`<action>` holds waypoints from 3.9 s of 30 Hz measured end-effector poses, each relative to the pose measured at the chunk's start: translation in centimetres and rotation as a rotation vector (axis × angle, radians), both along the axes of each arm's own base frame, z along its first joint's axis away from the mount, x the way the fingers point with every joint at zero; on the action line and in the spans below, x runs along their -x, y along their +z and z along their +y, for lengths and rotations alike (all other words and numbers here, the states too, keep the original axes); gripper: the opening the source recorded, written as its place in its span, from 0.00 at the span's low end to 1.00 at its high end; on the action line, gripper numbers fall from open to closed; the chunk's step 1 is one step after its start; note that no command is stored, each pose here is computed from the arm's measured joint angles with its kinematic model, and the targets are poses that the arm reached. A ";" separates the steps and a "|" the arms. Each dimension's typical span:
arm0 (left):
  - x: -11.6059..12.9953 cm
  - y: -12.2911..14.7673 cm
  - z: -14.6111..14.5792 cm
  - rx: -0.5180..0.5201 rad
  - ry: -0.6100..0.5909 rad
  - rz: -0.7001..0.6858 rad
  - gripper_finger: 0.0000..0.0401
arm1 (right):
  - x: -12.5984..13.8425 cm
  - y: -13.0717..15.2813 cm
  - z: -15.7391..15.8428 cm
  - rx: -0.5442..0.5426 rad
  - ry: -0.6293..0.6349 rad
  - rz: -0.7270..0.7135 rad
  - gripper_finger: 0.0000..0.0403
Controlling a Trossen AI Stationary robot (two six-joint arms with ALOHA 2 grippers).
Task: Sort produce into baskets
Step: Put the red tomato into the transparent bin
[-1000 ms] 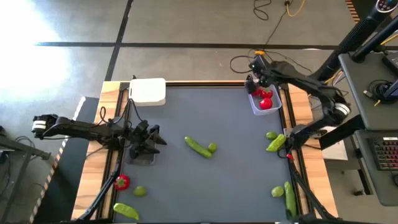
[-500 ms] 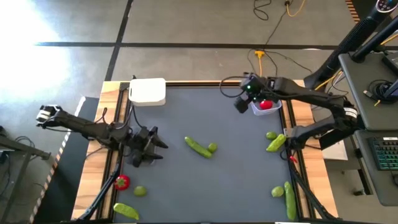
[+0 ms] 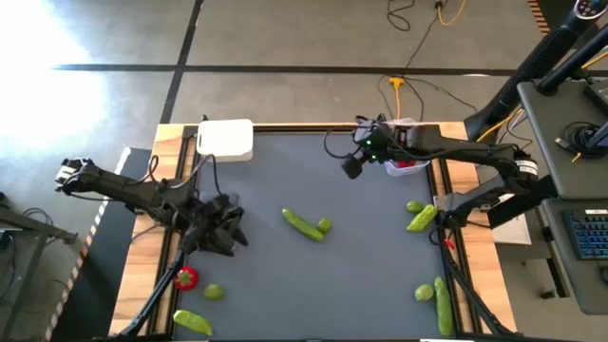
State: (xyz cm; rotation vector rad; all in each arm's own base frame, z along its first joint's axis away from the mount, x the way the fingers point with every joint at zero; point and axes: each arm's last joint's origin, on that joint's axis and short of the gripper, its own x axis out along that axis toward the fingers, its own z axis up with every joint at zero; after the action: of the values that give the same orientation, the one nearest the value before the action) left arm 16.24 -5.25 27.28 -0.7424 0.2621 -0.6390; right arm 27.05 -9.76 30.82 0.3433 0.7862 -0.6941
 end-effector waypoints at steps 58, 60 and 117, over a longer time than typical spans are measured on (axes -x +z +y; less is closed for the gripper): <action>5.5 -7.8 -10.2 -0.577 -0.078 1.466 0.63 | -1.1 2.0 0.3 0.136 0.057 0.012 0.91; 5.7 -8.0 -10.6 -0.595 -0.095 1.471 0.63 | -1.0 2.0 0.2 0.140 0.060 0.016 0.91; 3.5 -10.5 -14.8 -0.485 -0.010 1.584 0.90 | -0.4 1.4 -1.1 0.128 0.014 0.050 0.91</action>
State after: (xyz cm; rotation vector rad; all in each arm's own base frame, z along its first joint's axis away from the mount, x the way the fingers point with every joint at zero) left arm 12.73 -20.09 16.78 -0.6246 1.7974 0.1565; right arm 27.44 -10.91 32.19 0.2050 0.7871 -0.7386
